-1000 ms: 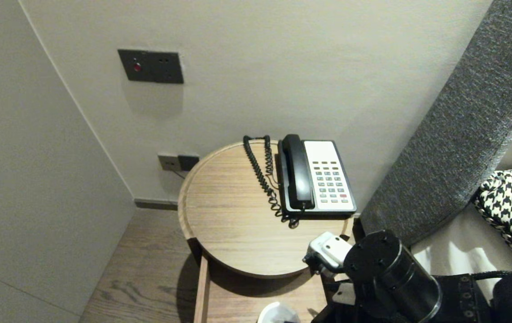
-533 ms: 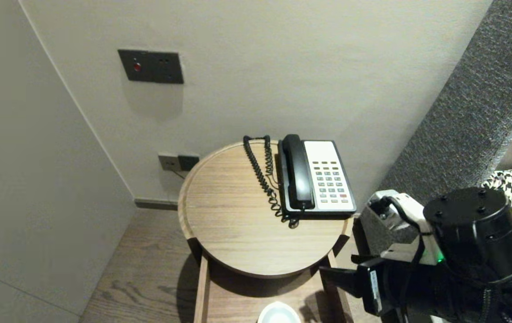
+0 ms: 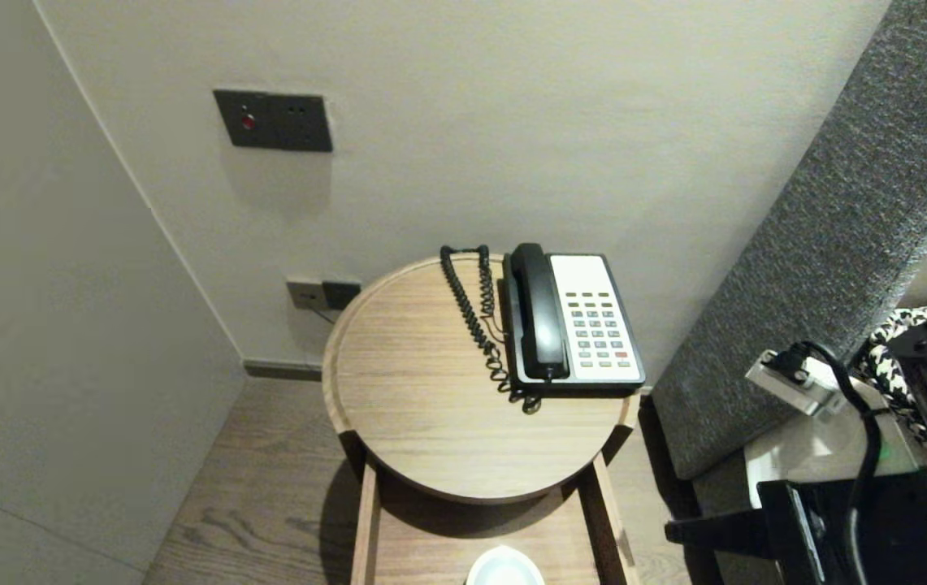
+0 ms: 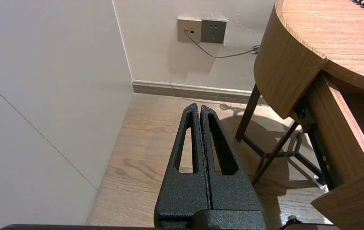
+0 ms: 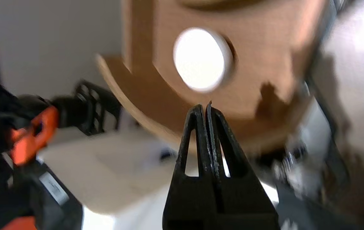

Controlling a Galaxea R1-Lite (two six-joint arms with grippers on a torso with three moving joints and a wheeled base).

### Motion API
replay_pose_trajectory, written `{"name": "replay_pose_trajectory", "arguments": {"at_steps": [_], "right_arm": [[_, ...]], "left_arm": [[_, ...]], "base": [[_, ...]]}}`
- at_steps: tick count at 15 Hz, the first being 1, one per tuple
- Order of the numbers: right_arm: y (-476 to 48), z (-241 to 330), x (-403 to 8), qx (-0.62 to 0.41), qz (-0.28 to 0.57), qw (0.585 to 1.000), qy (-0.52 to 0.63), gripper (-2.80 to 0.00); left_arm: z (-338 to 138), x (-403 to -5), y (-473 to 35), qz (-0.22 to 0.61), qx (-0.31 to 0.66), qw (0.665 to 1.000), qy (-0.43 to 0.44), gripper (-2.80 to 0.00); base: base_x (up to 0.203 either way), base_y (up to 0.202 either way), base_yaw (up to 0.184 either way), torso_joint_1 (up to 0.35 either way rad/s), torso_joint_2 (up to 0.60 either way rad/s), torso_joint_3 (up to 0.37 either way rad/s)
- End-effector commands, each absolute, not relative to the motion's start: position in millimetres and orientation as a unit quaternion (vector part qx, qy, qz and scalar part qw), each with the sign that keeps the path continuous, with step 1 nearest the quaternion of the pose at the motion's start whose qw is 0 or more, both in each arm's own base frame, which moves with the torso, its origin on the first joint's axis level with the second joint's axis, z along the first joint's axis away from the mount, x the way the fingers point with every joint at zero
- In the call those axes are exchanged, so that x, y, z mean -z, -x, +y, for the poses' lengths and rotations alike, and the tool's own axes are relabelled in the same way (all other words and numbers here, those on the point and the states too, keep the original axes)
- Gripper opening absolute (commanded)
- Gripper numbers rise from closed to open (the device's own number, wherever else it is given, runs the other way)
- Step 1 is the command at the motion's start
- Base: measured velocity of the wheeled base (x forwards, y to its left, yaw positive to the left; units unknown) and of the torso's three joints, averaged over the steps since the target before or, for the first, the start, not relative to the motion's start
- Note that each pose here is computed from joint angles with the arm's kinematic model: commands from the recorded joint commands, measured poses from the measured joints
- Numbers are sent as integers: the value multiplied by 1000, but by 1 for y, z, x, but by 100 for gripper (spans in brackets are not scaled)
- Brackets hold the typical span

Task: Close the nightstand drawer

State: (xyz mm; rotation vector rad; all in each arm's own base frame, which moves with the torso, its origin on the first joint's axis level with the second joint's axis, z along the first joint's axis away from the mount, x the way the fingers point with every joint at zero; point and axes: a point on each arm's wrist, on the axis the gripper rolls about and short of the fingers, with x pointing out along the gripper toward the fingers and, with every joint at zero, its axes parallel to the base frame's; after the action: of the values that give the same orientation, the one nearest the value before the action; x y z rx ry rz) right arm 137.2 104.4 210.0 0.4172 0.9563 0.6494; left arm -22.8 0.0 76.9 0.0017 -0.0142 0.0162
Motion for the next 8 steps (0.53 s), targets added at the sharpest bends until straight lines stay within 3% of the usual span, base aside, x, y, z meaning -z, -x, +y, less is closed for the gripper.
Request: {"name": "replay_pose_trajectory", "arguments": {"at_steps": [1, 4, 8], "right_arm": [[-128, 97, -208, -270, 513, 795, -179, -280], [-122, 93, -190, -256, 592, 757, -107, -280], [-116, 90, -166, -271, 623, 732, -46, -280]], "left_arm": [[0, -77, 23, -8, -8, 1000, -1, -280], [0, -77, 23, -8, -8, 1000, -1, -280], [0, -77, 23, -8, -8, 1000, -1, -280]], "base": [[0, 0, 0, 0, 0, 0], [0, 0, 0, 0, 0, 0], [0, 0, 0, 0, 0, 0]]}}
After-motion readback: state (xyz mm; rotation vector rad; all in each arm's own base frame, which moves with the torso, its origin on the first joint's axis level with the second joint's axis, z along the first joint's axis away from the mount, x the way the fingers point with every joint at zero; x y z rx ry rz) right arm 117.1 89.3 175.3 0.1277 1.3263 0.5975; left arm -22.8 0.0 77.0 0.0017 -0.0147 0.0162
